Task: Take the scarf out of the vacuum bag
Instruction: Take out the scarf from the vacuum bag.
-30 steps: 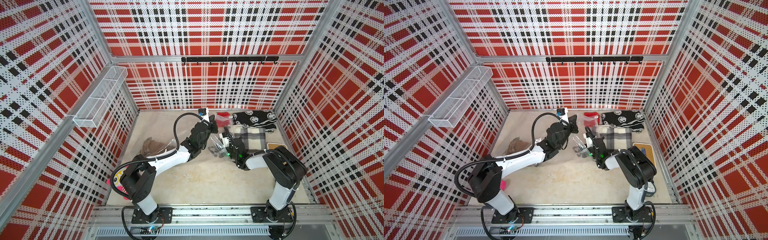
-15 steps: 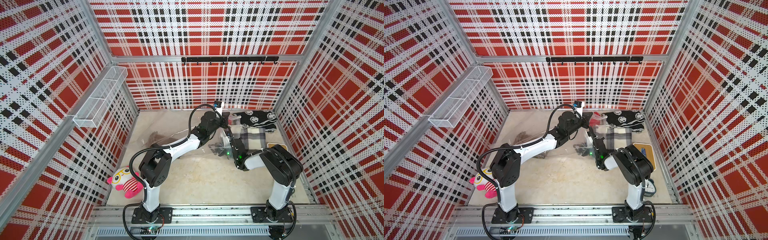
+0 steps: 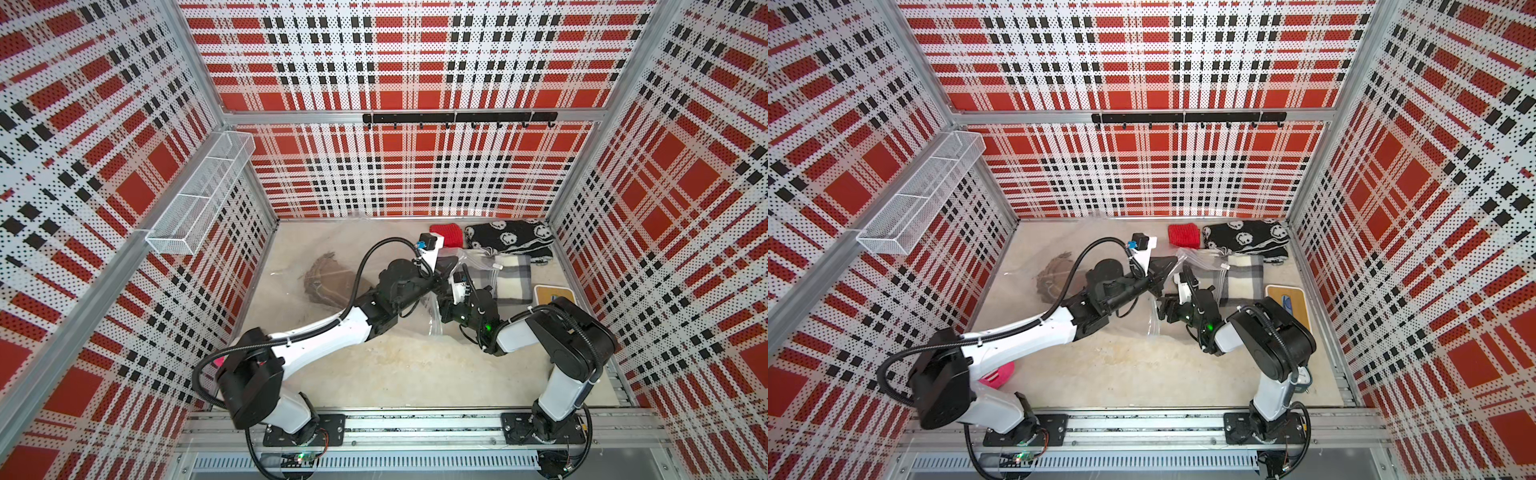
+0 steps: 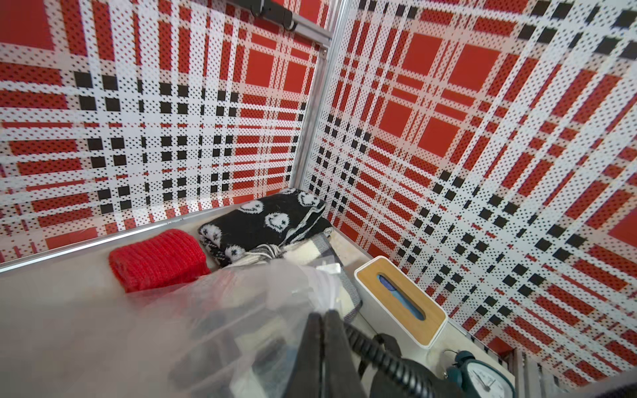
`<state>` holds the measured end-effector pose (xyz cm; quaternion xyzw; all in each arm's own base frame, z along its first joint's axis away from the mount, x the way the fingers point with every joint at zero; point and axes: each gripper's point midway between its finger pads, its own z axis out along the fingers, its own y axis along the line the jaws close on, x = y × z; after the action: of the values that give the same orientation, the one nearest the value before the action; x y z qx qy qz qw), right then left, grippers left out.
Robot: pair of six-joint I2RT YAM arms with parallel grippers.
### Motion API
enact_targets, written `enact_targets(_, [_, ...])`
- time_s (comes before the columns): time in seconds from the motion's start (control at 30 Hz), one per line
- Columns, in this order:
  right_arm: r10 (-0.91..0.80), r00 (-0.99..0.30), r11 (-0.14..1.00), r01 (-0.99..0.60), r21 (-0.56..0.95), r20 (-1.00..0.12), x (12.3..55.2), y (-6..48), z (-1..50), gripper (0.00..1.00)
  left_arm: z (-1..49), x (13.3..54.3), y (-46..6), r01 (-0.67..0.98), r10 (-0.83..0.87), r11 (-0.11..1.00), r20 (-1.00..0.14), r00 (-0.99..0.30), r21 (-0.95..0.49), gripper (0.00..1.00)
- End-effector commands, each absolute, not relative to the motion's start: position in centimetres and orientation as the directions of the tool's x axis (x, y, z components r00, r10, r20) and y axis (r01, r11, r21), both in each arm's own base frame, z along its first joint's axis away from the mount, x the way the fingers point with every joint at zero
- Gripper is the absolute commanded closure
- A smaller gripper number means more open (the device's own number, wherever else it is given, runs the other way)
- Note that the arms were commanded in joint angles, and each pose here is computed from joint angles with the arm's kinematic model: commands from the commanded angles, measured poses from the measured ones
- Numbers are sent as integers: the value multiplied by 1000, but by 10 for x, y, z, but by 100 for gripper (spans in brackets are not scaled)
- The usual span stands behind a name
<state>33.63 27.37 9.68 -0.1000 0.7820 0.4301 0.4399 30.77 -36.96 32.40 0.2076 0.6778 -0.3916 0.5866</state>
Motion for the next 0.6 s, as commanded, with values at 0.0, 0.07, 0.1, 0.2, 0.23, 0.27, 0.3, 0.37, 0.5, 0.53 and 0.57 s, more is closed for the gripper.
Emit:
enact_targets(0.0, [231,-532,612,-572,546,-815,330,274,115,27,338,308,-346,719,-247,622,-949,-195,-310,100])
enact_targets(0.07, [189,-496,627,-603,493,-847,322,277,117,34,337,314,-335,687,-272,643,-940,-206,-337,100])
enact_targets(0.1, [161,-480,632,-621,463,-863,318,279,117,35,334,319,-332,674,-273,652,-937,-218,-347,100])
enact_targets(0.2, [88,-456,616,-674,408,-886,299,292,113,35,327,331,-328,627,-287,684,-927,-239,-373,100])
enact_targets(0.23, [61,-453,611,-688,392,-889,295,297,110,35,326,333,-329,617,-286,693,-928,-240,-373,100])
enact_targets(0.27, [29,-456,607,-699,378,-890,290,303,105,35,327,335,-330,608,-285,702,-929,-237,-371,100])
enact_targets(0.3, [3,-465,614,-698,368,-885,290,307,99,35,326,336,-333,603,-281,709,-931,-234,-365,100])
enact_targets(0.37, [-9,-484,621,-689,374,-875,293,313,91,35,328,334,-338,605,-275,712,-934,-227,-357,100])
enact_targets(0.5, [17,-529,571,-691,442,-849,300,333,87,34,334,321,-353,621,-259,708,-942,-215,-336,100])
enact_targets(0.53, [22,-544,575,-679,456,-839,306,337,85,34,338,318,-355,619,-262,711,-942,-207,-334,100])
enact_targets(0.57, [24,-554,576,-672,465,-832,311,343,83,33,341,316,-358,617,-262,714,-944,-203,-330,100])
